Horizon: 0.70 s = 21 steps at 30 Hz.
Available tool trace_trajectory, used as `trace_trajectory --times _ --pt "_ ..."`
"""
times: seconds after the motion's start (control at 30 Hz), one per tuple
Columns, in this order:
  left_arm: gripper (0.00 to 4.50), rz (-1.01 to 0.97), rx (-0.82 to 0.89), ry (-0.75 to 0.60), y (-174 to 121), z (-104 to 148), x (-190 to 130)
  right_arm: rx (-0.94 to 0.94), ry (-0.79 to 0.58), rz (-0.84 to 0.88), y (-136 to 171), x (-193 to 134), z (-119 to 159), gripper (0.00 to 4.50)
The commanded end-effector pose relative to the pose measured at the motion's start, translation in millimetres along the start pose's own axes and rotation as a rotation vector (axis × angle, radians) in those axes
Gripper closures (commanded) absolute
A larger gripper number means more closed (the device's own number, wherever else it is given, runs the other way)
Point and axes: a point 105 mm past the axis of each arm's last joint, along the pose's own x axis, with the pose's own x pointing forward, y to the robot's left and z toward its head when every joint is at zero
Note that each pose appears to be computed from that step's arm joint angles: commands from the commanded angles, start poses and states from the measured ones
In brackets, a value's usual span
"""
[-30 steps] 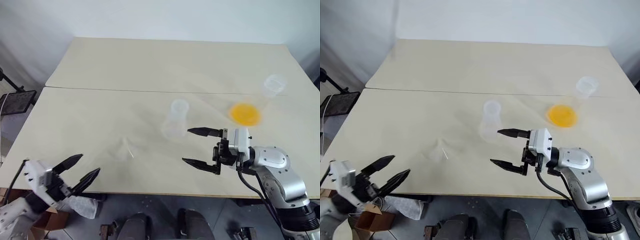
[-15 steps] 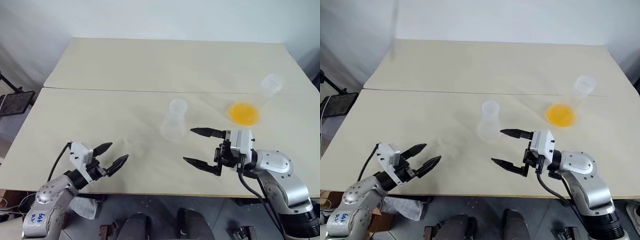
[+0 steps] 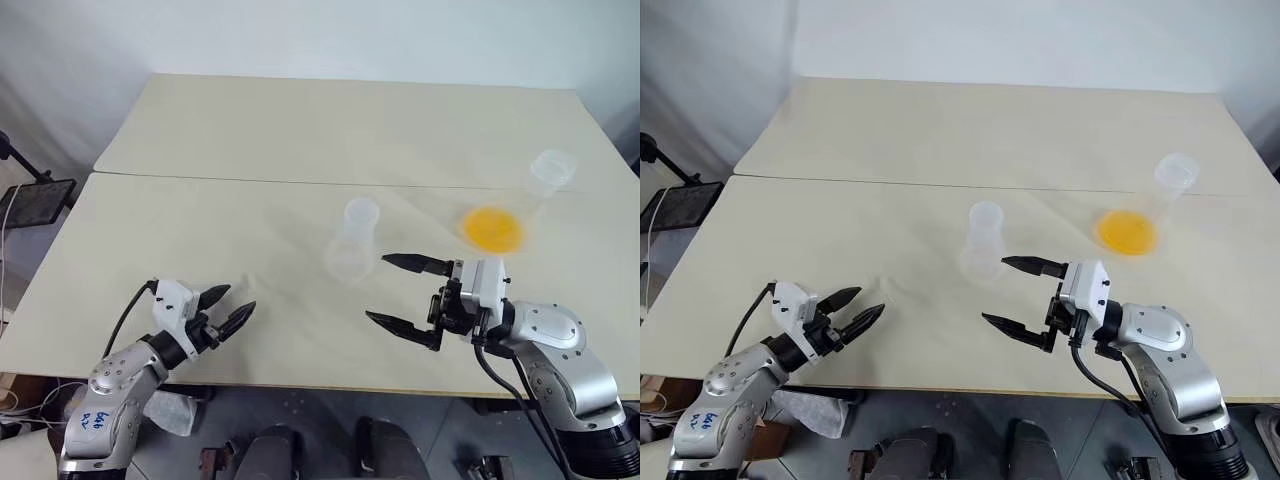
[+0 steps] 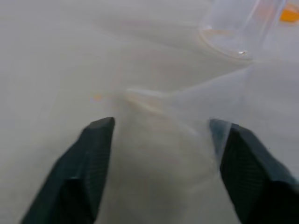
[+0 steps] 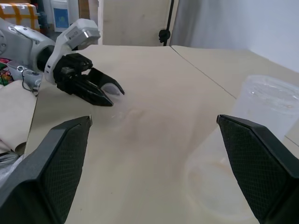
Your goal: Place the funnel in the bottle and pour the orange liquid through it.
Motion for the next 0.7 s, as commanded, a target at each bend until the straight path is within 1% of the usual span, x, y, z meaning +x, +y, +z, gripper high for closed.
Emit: trace_trajectory --times 0.03,0.23,0.27,0.37,0.5,0.57,0.63,0.7 --pt "2.51 -0.013 0.004 -0.011 0 3 -3 -0.044 -0.024 -0.022 -3 -3 9 0.00" --pt "4.39 -0.036 -0.005 -0.009 -1 3 -4 -0.048 -0.020 -0.030 -3 -6 9 0.00" --pt "4.48 -0.047 -0.007 -0.009 -1 3 -4 -0.049 -0.019 -0.031 -3 -6 9 0.00" --pt "4.48 -0.088 -0.024 -0.030 -2 8 -5 -0.053 -0.016 -0.023 0 -10 12 0.00" --pt "4.48 -0.204 -0.009 -0.084 -2 32 -10 -0.055 0.005 -0.015 6 -17 14 0.00" --pt "4.48 -0.301 -0.007 -0.116 -6 51 -12 -0.058 0.020 -0.037 5 -23 14 0.00" --pt "4.48 -0.410 -0.012 -0.147 -7 83 -10 -0.057 0.034 -0.090 2 -31 13 0.00" --pt "4.48 -0.501 -0.023 -0.118 -9 104 -6 -0.048 0.037 -0.149 -2 -37 14 0.00"
